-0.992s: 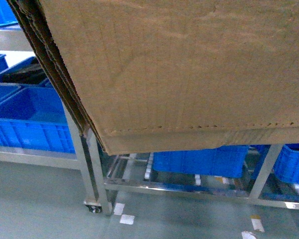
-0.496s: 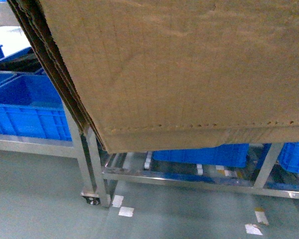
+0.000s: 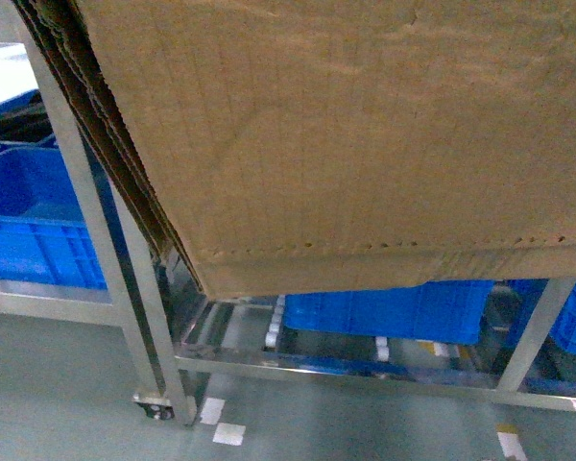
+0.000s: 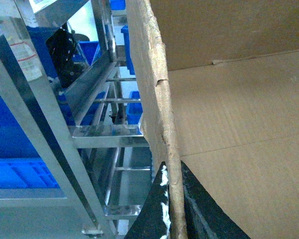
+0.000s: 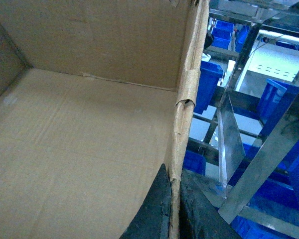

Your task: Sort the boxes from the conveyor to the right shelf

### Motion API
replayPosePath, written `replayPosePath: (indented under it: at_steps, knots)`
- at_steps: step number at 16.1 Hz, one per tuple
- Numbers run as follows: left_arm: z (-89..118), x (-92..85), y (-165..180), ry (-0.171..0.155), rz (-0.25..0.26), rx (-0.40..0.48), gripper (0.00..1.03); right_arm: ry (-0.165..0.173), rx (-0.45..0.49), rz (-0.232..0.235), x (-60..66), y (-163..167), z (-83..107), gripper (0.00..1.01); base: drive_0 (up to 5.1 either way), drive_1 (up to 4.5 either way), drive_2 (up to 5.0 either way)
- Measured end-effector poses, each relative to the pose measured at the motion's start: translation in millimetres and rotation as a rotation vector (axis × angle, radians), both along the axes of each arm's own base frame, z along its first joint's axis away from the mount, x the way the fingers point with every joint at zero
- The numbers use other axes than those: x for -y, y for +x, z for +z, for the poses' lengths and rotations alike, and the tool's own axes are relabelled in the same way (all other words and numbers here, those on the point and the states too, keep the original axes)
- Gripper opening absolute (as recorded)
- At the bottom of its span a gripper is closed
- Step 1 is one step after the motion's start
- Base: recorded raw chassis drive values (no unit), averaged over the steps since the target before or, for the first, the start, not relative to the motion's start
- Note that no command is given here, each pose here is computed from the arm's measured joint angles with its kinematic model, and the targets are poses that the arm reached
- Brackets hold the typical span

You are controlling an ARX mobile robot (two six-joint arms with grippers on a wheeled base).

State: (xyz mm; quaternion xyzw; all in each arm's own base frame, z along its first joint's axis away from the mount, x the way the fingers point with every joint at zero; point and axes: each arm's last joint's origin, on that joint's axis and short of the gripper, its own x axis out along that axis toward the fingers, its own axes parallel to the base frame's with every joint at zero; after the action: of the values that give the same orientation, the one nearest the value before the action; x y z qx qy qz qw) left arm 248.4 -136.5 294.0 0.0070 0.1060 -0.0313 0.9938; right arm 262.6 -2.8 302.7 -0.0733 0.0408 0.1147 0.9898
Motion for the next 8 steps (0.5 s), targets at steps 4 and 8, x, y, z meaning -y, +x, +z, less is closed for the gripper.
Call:
replayPosePath:
  at_steps: [4, 8]
  knots:
    - [0.0, -0.2, 0.2, 0.0, 0.001, 0.0, 0.02, 0.0, 0.001, 0.001, -0.2, 0.1, 0.1, 0.02, 0.3, 4.07, -3.5]
    - [1.0, -0.3, -0.6, -0.002, 0.001, 0.004, 0.02, 0.0, 0.008, 0.001, -0.2, -0.9, 1.4, 0.02, 0.3, 4.07, -3.5]
